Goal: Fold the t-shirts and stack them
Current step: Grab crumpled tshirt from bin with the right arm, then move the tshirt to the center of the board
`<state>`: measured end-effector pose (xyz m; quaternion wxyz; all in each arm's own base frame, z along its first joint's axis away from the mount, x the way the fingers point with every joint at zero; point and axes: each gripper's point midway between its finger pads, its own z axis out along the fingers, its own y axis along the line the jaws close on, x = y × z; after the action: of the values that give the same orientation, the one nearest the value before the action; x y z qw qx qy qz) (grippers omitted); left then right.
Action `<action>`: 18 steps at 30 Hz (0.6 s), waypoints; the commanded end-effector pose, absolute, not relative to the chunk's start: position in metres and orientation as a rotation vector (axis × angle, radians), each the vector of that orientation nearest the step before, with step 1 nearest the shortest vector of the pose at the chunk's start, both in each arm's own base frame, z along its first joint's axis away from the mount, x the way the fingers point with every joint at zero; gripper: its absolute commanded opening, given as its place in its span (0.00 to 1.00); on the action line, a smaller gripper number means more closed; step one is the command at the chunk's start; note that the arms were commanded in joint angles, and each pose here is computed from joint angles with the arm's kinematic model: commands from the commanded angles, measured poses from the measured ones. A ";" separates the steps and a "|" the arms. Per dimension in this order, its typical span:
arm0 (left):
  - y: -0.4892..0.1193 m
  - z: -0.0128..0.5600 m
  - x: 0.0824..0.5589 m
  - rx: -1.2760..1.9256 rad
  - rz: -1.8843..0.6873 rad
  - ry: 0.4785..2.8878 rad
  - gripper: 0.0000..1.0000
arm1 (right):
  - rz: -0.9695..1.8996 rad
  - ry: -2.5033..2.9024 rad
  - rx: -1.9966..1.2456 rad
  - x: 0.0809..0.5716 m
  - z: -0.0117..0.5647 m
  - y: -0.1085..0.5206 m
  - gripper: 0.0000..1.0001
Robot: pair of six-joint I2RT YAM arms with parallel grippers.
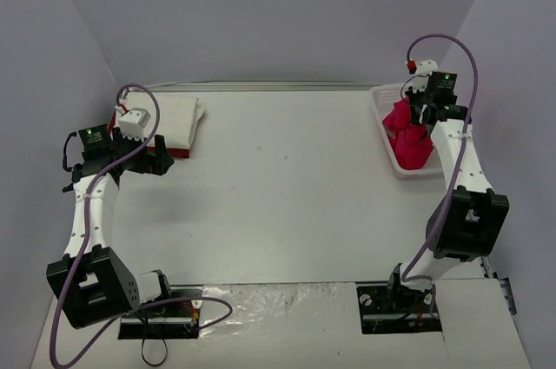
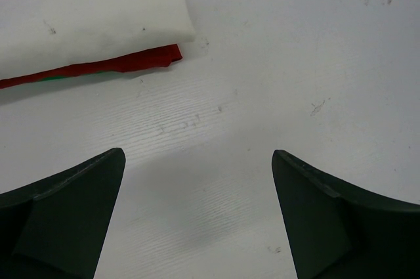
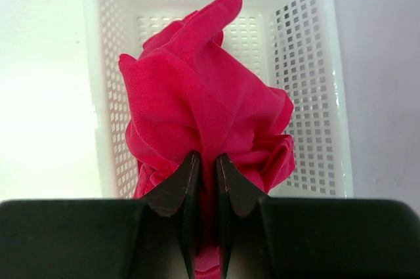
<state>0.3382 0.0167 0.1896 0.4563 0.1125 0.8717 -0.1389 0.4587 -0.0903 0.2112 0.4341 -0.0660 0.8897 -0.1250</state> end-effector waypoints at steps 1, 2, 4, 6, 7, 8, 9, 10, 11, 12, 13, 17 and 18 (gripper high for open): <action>0.014 0.216 0.340 0.320 -0.333 2.081 0.94 | -0.274 2.141 -0.223 0.442 0.249 -0.069 0.00; 0.015 0.216 0.340 0.320 -0.330 2.080 0.94 | -0.262 2.103 -0.244 0.437 0.265 -0.060 0.00; 0.014 0.216 0.340 0.318 -0.332 2.082 0.94 | -0.254 2.075 -0.266 0.430 0.282 -0.048 0.00; 0.015 0.216 0.340 0.317 -0.332 2.080 0.94 | -0.230 2.011 -0.308 0.419 0.316 -0.027 0.00; 0.015 0.216 0.340 0.317 -0.330 2.080 0.94 | -0.219 1.986 -0.320 0.415 0.328 -0.019 0.00; 0.016 0.216 0.340 0.314 -0.326 2.082 0.94 | -0.206 1.947 -0.324 0.408 0.352 -0.014 0.00; 0.016 0.215 0.341 0.314 -0.325 2.082 0.94 | -0.165 1.914 -0.366 0.405 0.365 0.008 0.00; 0.016 0.215 0.341 0.315 -0.324 2.084 0.94 | -0.138 1.895 -0.371 0.400 0.377 0.016 0.00; 0.016 0.215 0.341 0.315 -0.324 2.084 0.94 | -0.112 1.892 -0.387 0.395 0.383 0.024 0.00; 0.016 0.214 0.340 0.314 -0.329 2.085 0.94 | -0.082 1.855 -0.402 0.391 0.399 0.032 0.00; 0.016 0.213 0.340 0.314 -0.331 2.087 0.94 | -0.060 1.844 -0.427 0.389 0.404 0.043 0.00; 0.016 0.215 0.340 0.314 -0.332 2.084 0.94 | 0.015 1.850 -0.514 0.382 0.398 0.071 0.00; 0.016 0.216 0.340 0.314 -0.329 2.081 0.94 | 0.070 1.861 -0.568 0.380 0.388 0.082 0.00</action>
<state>0.3380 0.0161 0.1900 0.4568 0.1131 0.8710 -0.1411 0.3881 0.0602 0.4035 0.5860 -0.2068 0.7834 -0.0156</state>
